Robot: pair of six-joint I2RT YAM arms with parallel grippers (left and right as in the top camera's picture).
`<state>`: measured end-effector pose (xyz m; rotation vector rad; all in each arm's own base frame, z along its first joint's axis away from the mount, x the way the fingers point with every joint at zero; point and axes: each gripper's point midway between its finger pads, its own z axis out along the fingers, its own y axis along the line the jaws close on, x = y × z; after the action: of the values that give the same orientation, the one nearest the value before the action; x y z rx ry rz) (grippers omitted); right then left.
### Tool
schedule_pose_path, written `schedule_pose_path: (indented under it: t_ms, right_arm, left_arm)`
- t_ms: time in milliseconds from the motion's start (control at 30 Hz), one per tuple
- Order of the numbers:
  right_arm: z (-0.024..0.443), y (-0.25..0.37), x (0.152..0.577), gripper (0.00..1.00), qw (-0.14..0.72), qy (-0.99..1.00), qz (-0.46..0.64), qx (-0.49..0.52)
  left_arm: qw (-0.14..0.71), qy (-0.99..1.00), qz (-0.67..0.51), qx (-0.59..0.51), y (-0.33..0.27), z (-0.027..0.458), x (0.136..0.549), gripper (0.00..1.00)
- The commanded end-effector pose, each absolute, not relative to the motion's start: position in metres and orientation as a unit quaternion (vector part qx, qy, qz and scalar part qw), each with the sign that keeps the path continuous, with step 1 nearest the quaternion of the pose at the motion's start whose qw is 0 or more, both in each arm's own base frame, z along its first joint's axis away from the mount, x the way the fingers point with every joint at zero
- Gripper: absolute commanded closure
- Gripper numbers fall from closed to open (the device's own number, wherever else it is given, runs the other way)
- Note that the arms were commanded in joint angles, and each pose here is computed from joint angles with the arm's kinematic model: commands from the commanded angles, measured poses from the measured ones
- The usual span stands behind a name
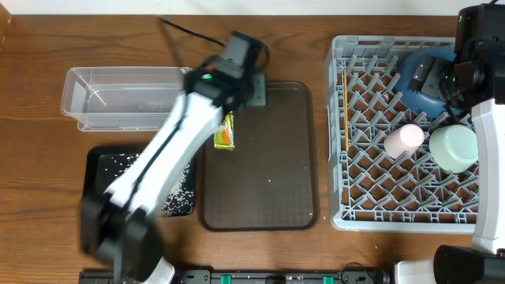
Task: Sort waste into correct bins and load items into the dishwasher rack
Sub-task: 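Carry the tissue left and drop it into the clear plastic bin, then move the left gripper back to the yellow snack wrapper on the tray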
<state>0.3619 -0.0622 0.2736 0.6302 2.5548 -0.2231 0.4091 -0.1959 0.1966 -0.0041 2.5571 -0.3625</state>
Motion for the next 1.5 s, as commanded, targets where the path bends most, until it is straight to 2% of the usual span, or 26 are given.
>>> schedule_pose_path:
  t_ms: [0,167,467,533,567,633,667,733,833,900,1000,1133,1233,1333,1467]
  right_arm:
    - [0.273,-0.064,0.362,0.01,0.247,0.936,-0.083,0.238]
    - [0.273,-0.064,0.362,0.01,0.247,0.936,-0.083,0.238]
    - [0.273,-0.064,0.362,0.01,0.247,0.936,-0.083,0.238]
    - [0.273,-0.064,0.362,0.01,0.247,0.936,-0.083,0.238]
    - [0.273,-0.064,0.362,0.01,0.247,0.936,-0.083,0.238]
    - [0.273,-0.064,0.362,0.01,0.247,0.936,-0.083,0.238]
    - [0.273,-0.064,0.362,0.01,0.247,0.936,-0.083,0.238]
    - [0.273,-0.064,0.362,0.01,0.247,0.936,-0.083,0.238]
    - [0.273,-0.064,0.362,0.01,0.247,0.936,-0.083,0.238]
    - [0.273,-0.064,0.362,0.01,0.247,0.936,-0.083,0.238]
    - [0.273,-0.064,0.362,0.01,0.247,0.936,-0.083,0.238]
    - [0.273,-0.064,0.362,0.01,0.247,0.936,-0.083,0.238]
    - [0.273,-0.064,0.362,0.01,0.247,0.936,-0.083,0.238]
    - [0.273,-0.064,0.362,0.01,0.247,0.936,-0.083,0.238]
    - [0.273,-0.064,0.362,0.01,0.247,0.936,-0.083,0.238]
  left_arm:
    - [0.339,0.935,-0.092,-0.049,-0.149,0.237,0.416,0.94]
    - [0.361,0.922,-0.043,-0.132,-0.076,0.256,0.418,0.94]
    - [0.299,0.908,-0.002,-0.292,0.022,0.210,0.425,0.93]
    - [0.279,0.908,0.006,-0.311,0.031,0.195,0.424,0.84]
    - [0.270,0.910,0.008,-0.315,0.034,0.189,0.424,0.69]
    - [0.253,0.914,0.011,-0.318,0.036,0.177,0.424,0.28]
    - [0.245,0.916,0.014,-0.318,0.036,0.172,0.424,0.21]
    - [0.231,0.920,0.017,-0.317,0.036,0.163,0.422,0.14]
    - [0.205,0.929,-0.019,-0.306,0.020,0.159,0.416,0.13]
    - [0.199,0.938,-0.076,-0.274,-0.003,0.167,0.415,0.24]
    - [0.229,0.940,-0.120,-0.224,-0.030,0.195,0.415,0.27]
    - [0.272,0.939,-0.133,-0.162,-0.057,0.231,0.404,0.22]
    - [0.272,0.943,-0.142,-0.130,-0.080,0.239,0.392,0.20]
    - [0.243,0.955,-0.140,-0.098,-0.104,0.228,0.380,0.17]
    - [0.197,0.973,-0.110,-0.041,-0.122,0.193,0.371,0.08]
